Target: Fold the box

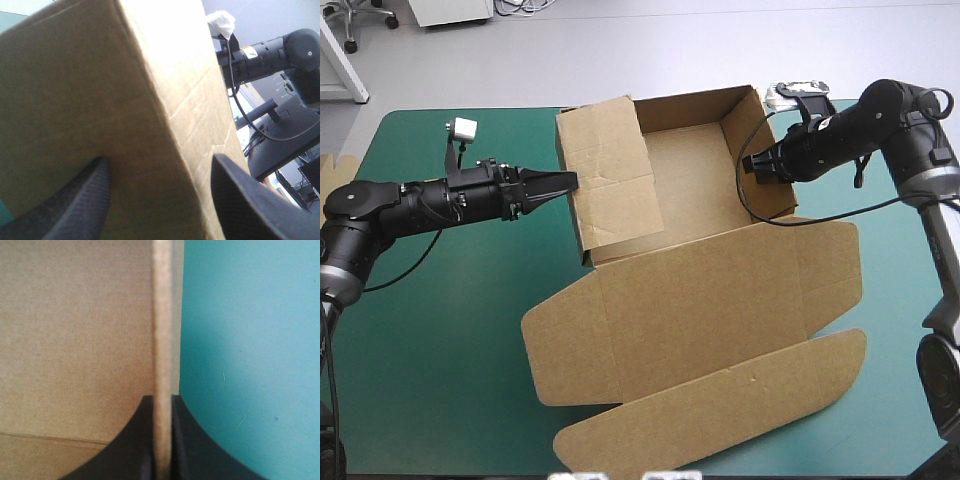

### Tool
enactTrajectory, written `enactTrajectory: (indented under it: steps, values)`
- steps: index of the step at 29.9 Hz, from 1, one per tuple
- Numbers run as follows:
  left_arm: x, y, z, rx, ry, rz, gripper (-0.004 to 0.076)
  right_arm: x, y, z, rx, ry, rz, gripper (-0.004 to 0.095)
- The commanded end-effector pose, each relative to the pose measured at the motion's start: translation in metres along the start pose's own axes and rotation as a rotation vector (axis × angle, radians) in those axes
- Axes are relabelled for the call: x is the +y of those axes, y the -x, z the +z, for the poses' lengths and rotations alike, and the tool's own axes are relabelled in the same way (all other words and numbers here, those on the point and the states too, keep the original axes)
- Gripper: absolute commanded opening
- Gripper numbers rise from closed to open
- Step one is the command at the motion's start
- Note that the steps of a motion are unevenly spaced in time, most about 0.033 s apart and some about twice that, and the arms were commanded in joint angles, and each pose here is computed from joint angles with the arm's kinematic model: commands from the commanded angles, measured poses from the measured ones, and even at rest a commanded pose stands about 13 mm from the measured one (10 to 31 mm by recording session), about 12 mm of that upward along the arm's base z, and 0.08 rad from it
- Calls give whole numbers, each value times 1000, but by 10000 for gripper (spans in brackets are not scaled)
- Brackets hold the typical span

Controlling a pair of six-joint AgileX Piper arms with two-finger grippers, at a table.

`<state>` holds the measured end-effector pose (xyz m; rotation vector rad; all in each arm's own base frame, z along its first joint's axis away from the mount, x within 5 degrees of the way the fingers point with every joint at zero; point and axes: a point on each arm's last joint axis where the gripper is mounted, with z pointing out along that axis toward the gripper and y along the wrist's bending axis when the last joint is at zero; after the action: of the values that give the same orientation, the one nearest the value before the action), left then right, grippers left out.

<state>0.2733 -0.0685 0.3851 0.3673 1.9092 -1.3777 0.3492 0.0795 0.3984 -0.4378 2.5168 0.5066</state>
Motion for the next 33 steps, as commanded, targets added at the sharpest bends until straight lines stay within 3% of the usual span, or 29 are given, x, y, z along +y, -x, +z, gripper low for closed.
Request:
enactTrajectory:
  steps: [1, 16, 28, 33]
  values:
    - [-27, 10, 1, -64, -71, 30, 435, 14, 5, -24, -90, 35, -1, -16]
    - [-44, 16, 27, 32, 215, 176, 434, 13, 5, -24, -92, 19, 7, -16]
    - [-53, 13, 52, -18, 411, 205, 433, 14, 7, -23, -111, 18, 44, -11]
    - [-48, 13, 54, -34, 493, 224, 433, 32, 8, -15, -112, -39, -12, -11]
